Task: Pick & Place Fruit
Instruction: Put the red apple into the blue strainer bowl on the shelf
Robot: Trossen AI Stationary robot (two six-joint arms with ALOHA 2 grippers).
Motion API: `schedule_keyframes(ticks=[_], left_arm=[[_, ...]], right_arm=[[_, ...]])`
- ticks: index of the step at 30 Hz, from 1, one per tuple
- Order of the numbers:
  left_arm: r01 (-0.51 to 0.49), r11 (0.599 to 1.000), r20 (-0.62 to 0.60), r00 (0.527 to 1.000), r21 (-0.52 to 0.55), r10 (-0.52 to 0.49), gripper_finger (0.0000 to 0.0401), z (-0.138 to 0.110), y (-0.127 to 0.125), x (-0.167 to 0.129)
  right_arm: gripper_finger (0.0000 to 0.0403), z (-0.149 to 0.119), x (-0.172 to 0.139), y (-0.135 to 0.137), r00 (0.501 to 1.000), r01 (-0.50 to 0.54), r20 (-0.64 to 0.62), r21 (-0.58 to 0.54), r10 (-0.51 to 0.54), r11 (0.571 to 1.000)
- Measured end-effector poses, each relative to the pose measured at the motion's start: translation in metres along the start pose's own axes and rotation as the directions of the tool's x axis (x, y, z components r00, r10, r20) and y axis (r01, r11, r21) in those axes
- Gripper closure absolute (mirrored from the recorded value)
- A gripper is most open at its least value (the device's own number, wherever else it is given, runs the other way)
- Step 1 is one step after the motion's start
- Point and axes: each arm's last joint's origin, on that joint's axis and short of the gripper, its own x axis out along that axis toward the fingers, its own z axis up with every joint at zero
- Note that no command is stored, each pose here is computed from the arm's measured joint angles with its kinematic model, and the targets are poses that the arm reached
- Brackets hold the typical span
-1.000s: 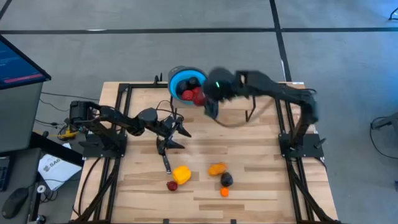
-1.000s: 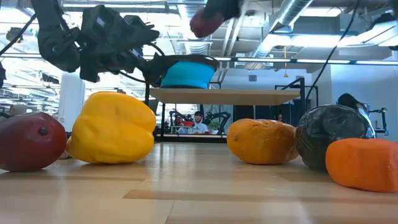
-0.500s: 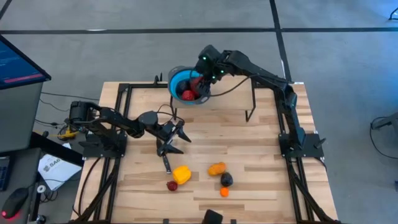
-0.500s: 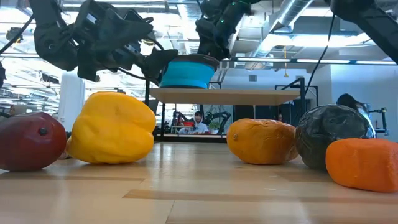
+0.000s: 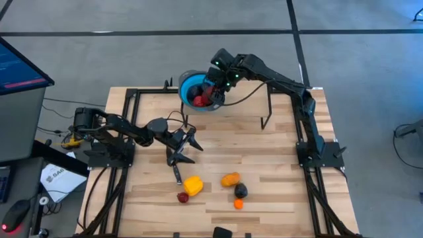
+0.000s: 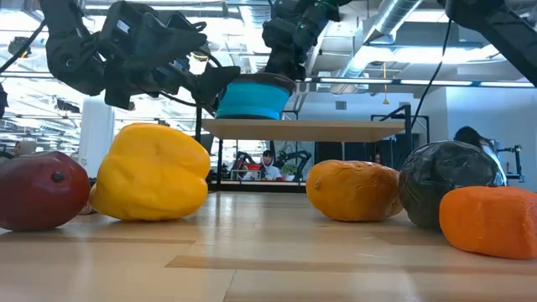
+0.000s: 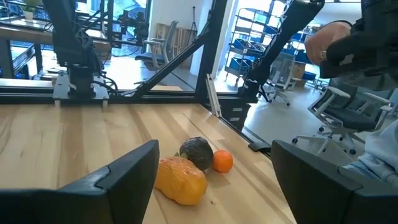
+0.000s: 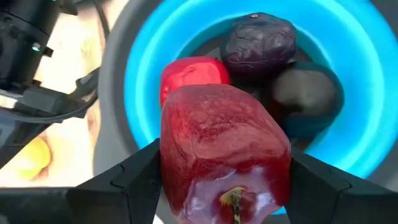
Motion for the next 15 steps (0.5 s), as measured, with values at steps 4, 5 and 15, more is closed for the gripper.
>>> schedule_keyframes(ticks=[4,5,15], left_arm=[[0.000,1.000,0.000,1.000,0.000,0.000,0.0100,0.0000,0.0000,0.0000],[0.000,1.000,0.000,1.000,0.000,0.000,0.0100,0.0000,0.0000,0.0000],[-0.001,1.000,0.001,1.000,0.000,0.001,0.0100,0.0001,0.0001,-0.0001]], right_arm=[[0.0146,0.0001,0.0001,-0.0001,1.000,-0.001,0.001,-0.016,0.001,1.000],[0.0146,0.0001,0.0000,-0.0004,1.000,-0.001,0.002,-0.015,0.001,1.000],[0.0085,-0.0007,-0.0010,-0.0041,1.000,0.004,0.000,-0.025,-0.004,1.000]])
